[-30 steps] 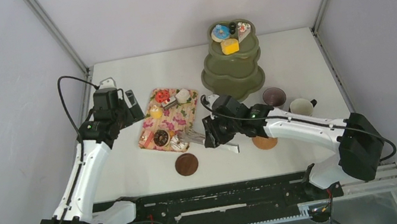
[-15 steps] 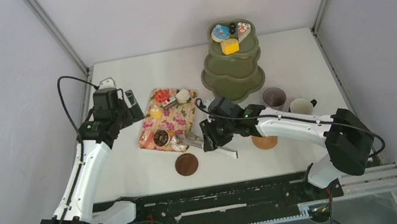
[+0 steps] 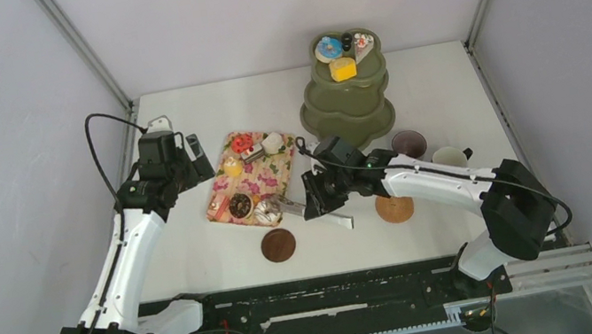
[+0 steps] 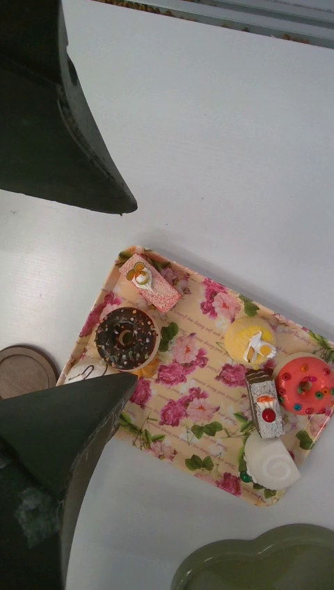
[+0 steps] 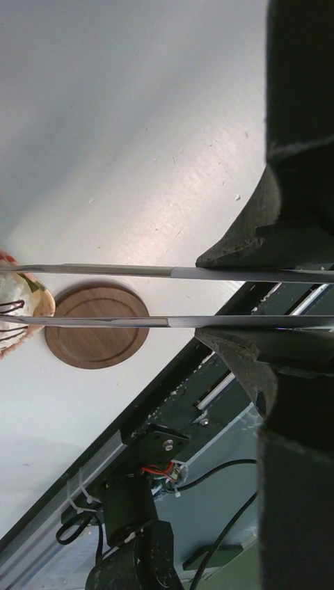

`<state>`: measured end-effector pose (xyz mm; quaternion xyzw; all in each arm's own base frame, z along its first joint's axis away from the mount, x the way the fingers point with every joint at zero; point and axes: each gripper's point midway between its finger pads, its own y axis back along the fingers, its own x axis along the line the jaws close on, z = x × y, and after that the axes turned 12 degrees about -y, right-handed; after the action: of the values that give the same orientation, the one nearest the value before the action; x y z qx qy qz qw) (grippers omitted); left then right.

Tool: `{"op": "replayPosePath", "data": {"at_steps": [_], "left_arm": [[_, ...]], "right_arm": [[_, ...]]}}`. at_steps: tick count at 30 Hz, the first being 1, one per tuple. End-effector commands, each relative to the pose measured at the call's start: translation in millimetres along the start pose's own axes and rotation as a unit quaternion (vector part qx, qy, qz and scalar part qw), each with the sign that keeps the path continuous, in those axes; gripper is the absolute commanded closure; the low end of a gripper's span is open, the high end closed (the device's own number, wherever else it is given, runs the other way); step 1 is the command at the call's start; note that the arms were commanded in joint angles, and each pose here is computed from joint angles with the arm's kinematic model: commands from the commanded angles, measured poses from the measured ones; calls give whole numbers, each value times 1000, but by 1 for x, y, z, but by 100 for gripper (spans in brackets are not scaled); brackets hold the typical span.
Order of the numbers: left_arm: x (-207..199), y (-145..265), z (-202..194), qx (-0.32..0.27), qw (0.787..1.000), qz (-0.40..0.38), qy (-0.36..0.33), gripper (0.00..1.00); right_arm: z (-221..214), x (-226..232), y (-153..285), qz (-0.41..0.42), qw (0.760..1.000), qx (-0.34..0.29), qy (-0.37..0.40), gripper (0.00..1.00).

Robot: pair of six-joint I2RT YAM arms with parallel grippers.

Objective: Serve the afternoon tea

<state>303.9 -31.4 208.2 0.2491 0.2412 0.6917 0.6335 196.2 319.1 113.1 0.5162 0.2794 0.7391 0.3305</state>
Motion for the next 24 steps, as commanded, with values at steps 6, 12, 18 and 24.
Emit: {"op": "replayPosePath", "data": {"at_steps": [6, 12, 18, 24], "left_arm": [[5, 7, 14, -29, 1000, 7, 7, 11], [6, 7, 13, -28, 1000, 8, 9, 11], [4, 8, 13, -30, 999, 1, 13, 11], [0, 7, 16, -32, 999, -6, 16, 11]], "right_arm": [[41, 36, 37, 71, 995, -67, -5, 100], [56, 38, 57, 82, 991, -102, -14, 100], [76, 31, 98, 82, 983, -162, -31, 100], [103, 0, 154, 43, 961, -262, -70, 100]]}}
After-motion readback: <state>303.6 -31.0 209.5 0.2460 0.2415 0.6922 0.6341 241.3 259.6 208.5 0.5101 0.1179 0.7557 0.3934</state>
